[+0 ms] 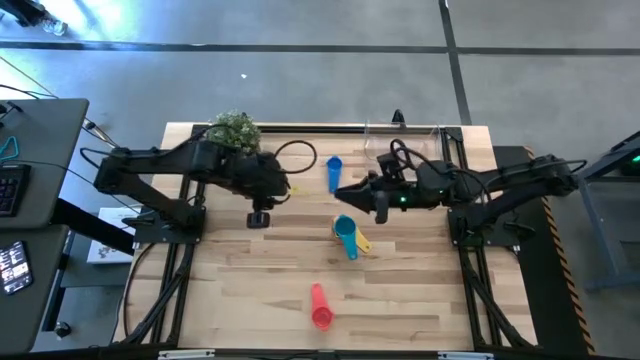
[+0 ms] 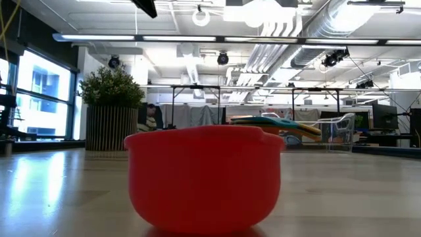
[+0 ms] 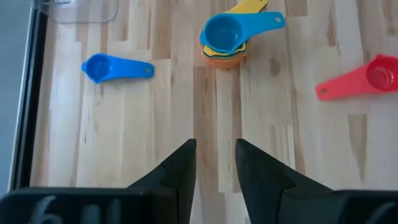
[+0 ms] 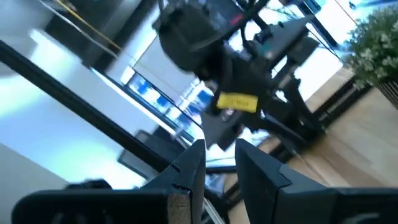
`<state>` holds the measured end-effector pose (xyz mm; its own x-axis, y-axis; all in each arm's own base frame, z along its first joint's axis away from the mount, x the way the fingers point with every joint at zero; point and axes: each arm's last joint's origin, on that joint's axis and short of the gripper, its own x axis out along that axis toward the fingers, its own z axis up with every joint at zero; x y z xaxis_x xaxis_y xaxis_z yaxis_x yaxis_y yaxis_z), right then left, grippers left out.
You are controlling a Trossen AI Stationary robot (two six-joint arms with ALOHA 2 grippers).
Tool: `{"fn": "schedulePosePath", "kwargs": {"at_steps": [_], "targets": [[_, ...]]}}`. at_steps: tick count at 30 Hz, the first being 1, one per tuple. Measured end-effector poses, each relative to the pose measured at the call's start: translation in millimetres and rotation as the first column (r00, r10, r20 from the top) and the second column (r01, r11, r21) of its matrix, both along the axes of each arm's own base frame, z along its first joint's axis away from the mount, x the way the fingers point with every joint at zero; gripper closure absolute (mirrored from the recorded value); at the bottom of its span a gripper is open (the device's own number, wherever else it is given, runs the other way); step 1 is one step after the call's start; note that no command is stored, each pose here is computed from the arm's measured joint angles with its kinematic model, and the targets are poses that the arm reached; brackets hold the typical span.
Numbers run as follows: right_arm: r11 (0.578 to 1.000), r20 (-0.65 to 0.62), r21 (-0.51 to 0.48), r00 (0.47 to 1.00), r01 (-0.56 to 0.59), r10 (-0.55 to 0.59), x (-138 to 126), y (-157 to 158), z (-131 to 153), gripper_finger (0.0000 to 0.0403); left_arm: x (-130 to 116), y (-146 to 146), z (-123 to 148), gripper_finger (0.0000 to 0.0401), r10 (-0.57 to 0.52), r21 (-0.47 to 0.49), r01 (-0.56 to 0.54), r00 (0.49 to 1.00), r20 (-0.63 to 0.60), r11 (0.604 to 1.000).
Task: Nest measuring cups in basket
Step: Stack the light blue measuring cup on top of the yellow measuring cup
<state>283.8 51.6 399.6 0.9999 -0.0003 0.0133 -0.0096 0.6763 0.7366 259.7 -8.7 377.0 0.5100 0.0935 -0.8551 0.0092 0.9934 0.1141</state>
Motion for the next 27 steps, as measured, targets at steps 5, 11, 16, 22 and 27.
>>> {"fn": "schedulePosePath", "kwargs": {"at_steps": [5,11,16,22,27], "targets": [[0.999,-0.237,-0.005,0.971,0.032,-0.033,22,7,5,0.0322,-12,1,7,0.0298,0.005,0.010,-0.005,1.000,0.005,1.000],[0.992,-0.569,0.048,0.819,0.120,-0.072,50,21,-24,0.0322,-20,1,10,0.0298,0.005,0.011,-0.005,1.000,-0.008,1.000],[0.986,-0.704,0.097,0.710,0.134,-0.027,74,34,-53,0.0322,-25,2,7,0.0298,0.007,0.017,-0.006,0.998,-0.057,1.000],[0.975,-0.805,0.155,0.593,0.157,0.032,95,44,-94,0.0322,-28,2,6,0.0298,0.012,0.031,-0.009,0.995,-0.096,0.999],[0.967,-0.859,0.181,0.508,0.178,0.067,105,51,-123,0.0322,-28,2,5,0.0298,0.011,0.031,-0.008,0.995,-0.097,0.999]]}}
